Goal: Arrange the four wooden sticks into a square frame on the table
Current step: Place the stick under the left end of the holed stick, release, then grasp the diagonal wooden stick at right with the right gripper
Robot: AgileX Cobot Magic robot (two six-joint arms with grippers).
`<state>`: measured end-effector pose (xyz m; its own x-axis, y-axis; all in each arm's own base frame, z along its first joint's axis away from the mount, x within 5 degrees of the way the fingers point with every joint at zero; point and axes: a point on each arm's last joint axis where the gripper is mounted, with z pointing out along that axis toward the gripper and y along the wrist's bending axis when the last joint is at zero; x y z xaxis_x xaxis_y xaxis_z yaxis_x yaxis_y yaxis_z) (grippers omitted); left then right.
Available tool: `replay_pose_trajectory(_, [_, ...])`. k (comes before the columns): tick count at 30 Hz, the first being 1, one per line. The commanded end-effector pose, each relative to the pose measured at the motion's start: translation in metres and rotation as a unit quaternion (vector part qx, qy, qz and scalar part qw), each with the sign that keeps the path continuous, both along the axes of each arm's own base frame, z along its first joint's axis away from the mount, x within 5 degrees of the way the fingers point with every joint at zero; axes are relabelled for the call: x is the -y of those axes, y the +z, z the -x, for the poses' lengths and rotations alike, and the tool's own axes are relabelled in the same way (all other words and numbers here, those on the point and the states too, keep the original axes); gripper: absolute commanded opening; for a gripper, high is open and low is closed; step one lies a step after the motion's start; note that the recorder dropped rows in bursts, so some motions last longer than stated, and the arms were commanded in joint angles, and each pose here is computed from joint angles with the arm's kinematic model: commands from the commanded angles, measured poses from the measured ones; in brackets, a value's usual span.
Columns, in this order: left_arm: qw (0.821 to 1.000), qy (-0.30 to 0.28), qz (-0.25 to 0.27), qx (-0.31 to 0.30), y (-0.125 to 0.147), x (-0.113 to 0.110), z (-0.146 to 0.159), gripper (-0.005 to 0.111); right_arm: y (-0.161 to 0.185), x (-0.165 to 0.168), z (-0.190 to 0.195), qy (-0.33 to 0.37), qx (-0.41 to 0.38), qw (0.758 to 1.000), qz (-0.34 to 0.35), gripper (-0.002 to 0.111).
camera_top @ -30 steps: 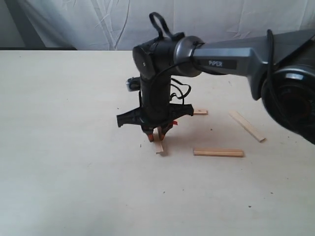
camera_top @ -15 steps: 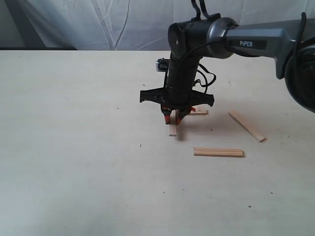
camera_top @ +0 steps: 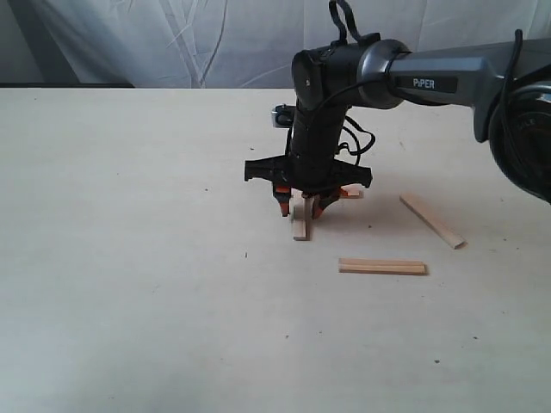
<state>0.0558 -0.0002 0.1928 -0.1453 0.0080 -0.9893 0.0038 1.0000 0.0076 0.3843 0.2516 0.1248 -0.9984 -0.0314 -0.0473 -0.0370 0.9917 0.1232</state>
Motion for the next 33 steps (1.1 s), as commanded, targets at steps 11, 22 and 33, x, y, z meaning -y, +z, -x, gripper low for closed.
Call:
replay_pose_trajectory(11, [1.000, -0.004, 0.003, 0.001, -0.001, 0.001, 0.000, 0.000, 0.045, 0.077, -0.010, 0.095, -0.038, 0.994, 0.042, 0.058])
replay_pose_trajectory(22, [1.000, -0.004, 0.003, 0.001, -0.001, 0.001, 0.000, 0.000, 0.014, 0.154, 0.003, 0.149, -0.009, 0.987, 0.065, 0.058])
replay_pose_trajectory(33, [1.000, -0.004, 0.003, 0.001, -0.001, 0.001, 0.000, 0.000, -0.016, 0.164, 0.006, 0.179, 0.043, 0.979, 0.091, 0.047])
